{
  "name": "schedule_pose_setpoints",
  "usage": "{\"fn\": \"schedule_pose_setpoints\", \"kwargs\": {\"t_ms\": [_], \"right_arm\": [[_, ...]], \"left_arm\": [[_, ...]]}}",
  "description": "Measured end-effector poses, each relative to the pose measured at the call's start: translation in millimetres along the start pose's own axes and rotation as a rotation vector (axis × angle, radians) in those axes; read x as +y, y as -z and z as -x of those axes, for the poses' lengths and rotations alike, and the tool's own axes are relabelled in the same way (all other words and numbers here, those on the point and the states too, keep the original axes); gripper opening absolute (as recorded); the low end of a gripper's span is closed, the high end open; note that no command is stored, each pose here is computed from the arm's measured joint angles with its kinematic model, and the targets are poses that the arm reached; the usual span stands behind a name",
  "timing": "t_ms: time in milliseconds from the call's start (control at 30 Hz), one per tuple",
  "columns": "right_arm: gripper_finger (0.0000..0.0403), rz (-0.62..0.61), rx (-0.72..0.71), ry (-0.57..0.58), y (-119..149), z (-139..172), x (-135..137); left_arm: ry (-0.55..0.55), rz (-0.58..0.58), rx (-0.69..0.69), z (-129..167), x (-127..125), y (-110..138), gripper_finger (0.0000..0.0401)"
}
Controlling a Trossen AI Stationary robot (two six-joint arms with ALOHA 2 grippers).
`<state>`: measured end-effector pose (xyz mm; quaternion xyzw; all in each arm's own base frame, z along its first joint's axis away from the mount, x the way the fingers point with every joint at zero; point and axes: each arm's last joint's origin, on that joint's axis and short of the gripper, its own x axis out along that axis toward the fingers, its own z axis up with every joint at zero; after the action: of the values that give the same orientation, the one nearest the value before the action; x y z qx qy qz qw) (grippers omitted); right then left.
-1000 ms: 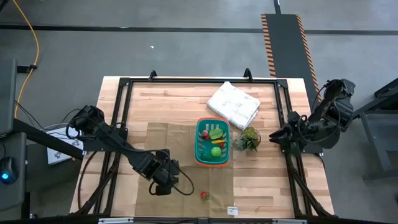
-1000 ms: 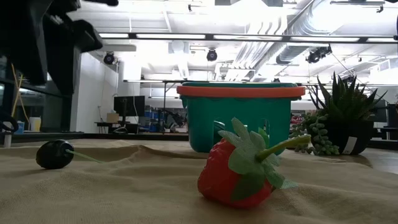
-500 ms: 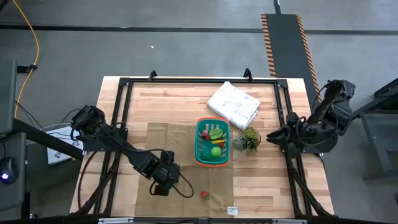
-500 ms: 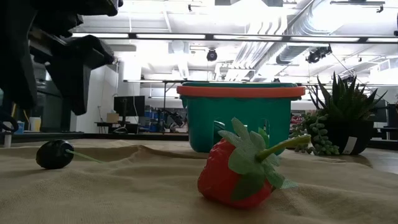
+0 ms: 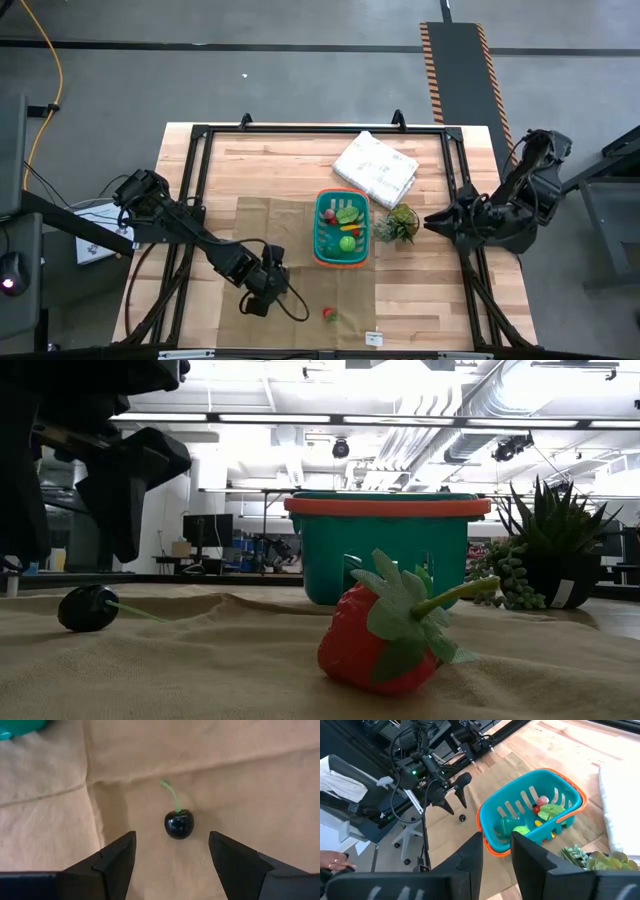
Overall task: Pick and placing Produce into tupperware
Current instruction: Put the black cherry into the basket
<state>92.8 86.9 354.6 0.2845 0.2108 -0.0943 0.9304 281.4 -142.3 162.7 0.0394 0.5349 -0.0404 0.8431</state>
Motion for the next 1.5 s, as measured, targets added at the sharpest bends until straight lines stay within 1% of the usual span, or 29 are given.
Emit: {"fn": "schedule_pose_setpoints", "kwargs": {"t_ms": [167,267,333,467,600,800,1033,1167,1500], "right_arm": [[0.0089,0.006,-0.004,0.008,1,-2,2],[0.0089,-0.001,-0.022,0.009,0,-2,2],[0.0089,-0.004,-0.023,0.006,0,-2,2],[0.0089,-0.009,-0.023,0.005,0,-2,3],[0.0089,-0.01,-0.023,0.003,0,-2,3],[0.0089,-0.009,-0.024,0.003,0,-2,3],[0.0089,-0.008,-0.024,0.003,0,-2,3],[0.0089,-0.008,-0.025,0.003,0,-2,3],[0.0089,-0.001,-0.024,0.004,0,-2,3]], "left_arm": [[0.002,0.001,-0.007,0,0,-1,0.0221],[0.006,-0.005,-0.004,-8,-2,0,0.0214],[0.034,-0.012,-0.012,-14,-4,-2,0.021],[0.037,-0.013,0.002,-23,-6,-1,0.0211],[0.035,-0.012,-0.005,-23,-6,-1,0.0213],[0.021,-0.013,-0.007,-23,-5,-1,0.0204],[0.029,-0.012,0.019,-33,-7,1,0.0198],[0.03,-0.009,0.002,-32,-7,-1,0.0196],[0.036,-0.01,0.008,-32,-7,0,0.016]]}}
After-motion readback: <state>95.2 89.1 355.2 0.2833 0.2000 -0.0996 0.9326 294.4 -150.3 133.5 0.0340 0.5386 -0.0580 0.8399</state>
